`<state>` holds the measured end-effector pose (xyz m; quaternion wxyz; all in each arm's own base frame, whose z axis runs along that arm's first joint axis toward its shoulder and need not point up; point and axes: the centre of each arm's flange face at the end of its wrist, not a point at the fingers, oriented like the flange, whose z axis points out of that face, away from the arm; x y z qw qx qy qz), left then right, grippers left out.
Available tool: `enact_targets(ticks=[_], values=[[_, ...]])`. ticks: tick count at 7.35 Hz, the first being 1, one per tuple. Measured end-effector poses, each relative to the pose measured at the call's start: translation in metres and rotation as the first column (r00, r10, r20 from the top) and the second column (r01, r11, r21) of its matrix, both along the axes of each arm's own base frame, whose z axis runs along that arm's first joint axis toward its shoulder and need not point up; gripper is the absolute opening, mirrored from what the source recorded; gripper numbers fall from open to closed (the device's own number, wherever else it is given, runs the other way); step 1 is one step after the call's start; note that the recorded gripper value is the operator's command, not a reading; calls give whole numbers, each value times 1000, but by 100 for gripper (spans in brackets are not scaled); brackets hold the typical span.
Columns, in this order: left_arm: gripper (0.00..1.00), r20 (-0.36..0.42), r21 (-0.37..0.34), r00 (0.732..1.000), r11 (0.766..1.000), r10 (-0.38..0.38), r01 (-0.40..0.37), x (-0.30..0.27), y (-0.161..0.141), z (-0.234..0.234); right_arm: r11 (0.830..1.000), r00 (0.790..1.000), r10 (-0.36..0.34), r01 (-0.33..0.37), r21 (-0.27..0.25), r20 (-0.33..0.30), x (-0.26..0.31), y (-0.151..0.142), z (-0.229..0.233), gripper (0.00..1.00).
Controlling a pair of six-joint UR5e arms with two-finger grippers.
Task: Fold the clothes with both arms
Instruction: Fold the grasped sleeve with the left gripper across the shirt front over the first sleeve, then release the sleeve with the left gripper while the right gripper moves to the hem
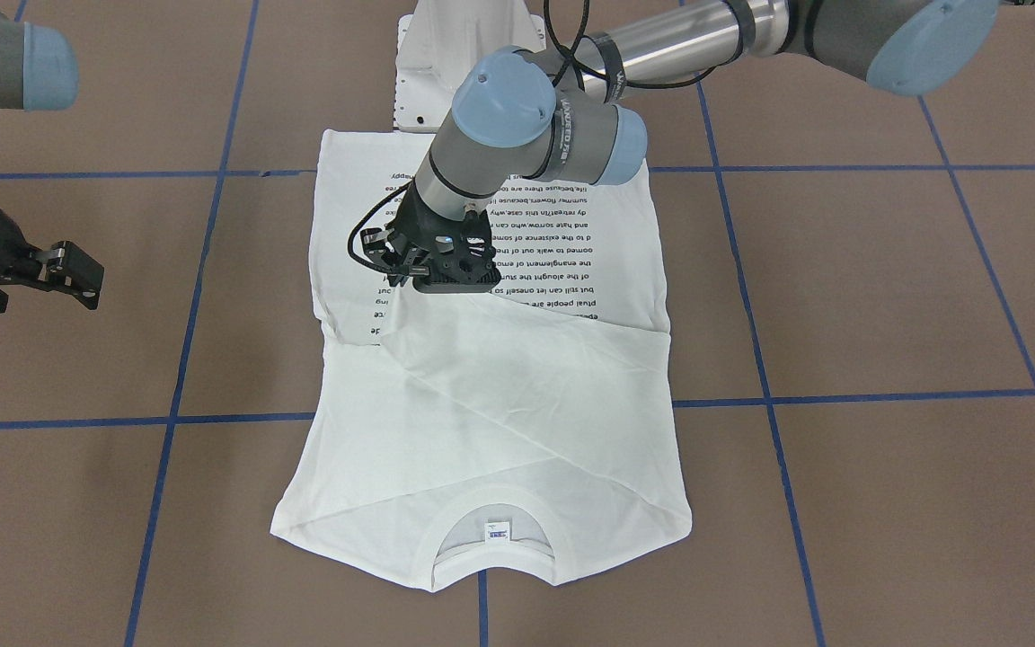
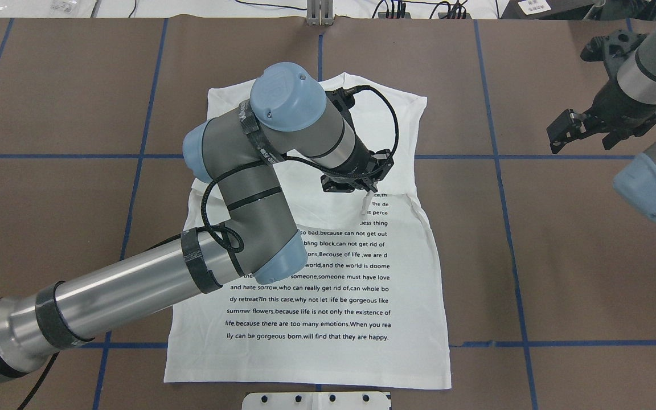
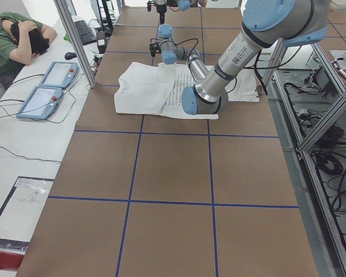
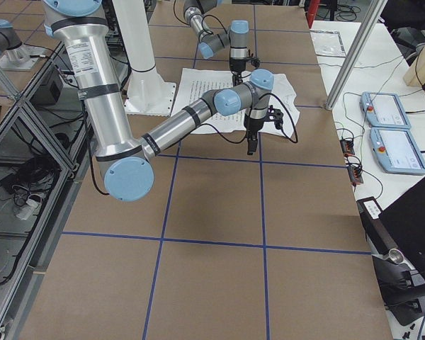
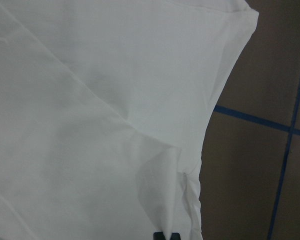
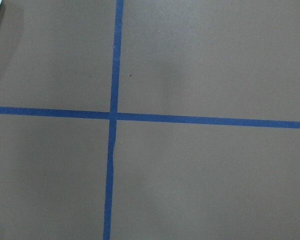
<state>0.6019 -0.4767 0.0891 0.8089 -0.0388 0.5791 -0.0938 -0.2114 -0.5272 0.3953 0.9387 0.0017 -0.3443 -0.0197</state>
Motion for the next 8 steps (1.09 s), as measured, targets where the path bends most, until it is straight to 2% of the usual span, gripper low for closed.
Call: enact_targets(ticks=[1, 3, 5, 8], values=[[100, -4, 3, 1000, 1000, 5, -5, 6, 4, 2, 1000, 1000, 0, 0, -1, 1, 0, 0, 0, 100], [100, -47, 30, 999, 999, 22, -21, 12, 17, -2, 1000, 1000, -4, 4, -1, 8, -1, 1, -2, 100], [100, -45, 40, 999, 999, 19, -17, 11, 16, 8, 1000, 1000, -7, 7, 6, 16, -2, 1, -4, 100], [100, 12, 49, 1000, 999, -17, 16, -26, 0, 66, 997, 994, 75, -75, -4, 74, -28, 19, -22, 100]])
